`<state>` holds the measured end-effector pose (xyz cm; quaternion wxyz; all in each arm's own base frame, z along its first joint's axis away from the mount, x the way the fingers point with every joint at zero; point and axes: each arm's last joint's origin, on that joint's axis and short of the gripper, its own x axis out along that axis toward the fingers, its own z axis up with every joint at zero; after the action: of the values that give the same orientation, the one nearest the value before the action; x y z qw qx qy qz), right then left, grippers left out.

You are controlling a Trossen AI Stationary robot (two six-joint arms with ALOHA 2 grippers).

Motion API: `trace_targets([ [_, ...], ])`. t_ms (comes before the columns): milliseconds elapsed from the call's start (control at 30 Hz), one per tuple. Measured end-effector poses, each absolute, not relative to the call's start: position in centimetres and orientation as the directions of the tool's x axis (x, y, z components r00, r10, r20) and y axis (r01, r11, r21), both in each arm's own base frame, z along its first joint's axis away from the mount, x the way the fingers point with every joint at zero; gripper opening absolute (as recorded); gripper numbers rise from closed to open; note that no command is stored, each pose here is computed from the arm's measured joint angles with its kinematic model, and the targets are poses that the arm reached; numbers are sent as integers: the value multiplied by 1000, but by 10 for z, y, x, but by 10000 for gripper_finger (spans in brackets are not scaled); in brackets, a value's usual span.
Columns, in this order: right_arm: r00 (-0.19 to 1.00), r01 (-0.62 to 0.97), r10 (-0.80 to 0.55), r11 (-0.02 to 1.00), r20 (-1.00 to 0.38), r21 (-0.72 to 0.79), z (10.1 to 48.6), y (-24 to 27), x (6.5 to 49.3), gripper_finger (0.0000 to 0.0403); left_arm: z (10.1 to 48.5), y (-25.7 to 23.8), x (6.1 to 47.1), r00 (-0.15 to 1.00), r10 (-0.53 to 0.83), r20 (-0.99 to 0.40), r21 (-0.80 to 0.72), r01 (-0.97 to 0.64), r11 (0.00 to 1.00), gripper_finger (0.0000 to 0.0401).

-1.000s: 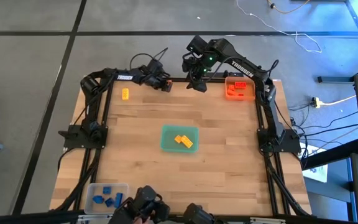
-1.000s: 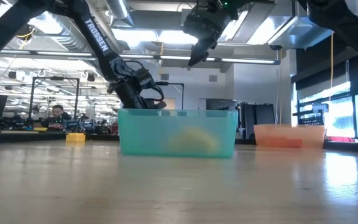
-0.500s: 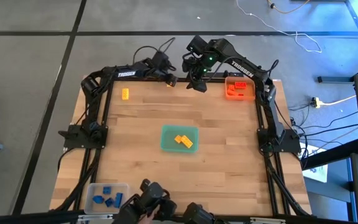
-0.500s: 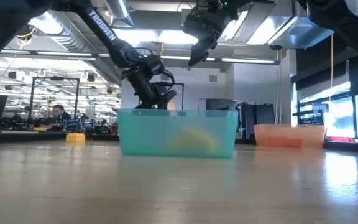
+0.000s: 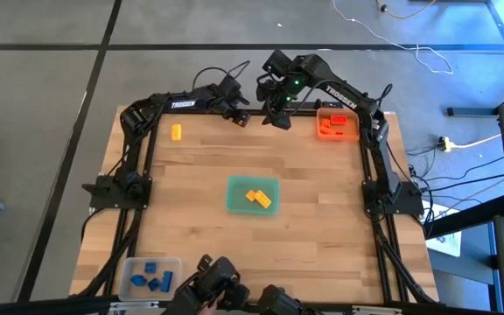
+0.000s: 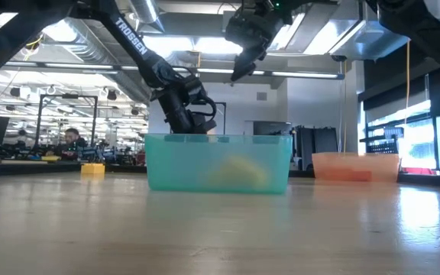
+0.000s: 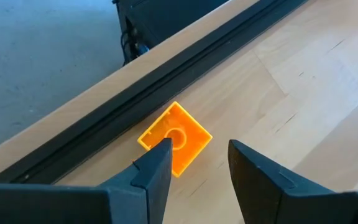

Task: Sort & place blocks by color
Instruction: Put the yellow game piece into the blue bin

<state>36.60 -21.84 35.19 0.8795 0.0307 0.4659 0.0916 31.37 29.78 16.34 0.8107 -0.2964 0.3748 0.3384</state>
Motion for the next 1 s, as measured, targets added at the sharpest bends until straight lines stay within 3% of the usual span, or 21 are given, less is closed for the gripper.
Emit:
trace_targets([
  [600,558,-133,185,982,-809,133,352,-219,367,205,148,294,315,450,271,-851,-210,-764,611,149],
  [1000,557,-132,185,982,-809,134,352,-219,367,205,143,275,305,322,127,-938,-186,-779,599,149],
])
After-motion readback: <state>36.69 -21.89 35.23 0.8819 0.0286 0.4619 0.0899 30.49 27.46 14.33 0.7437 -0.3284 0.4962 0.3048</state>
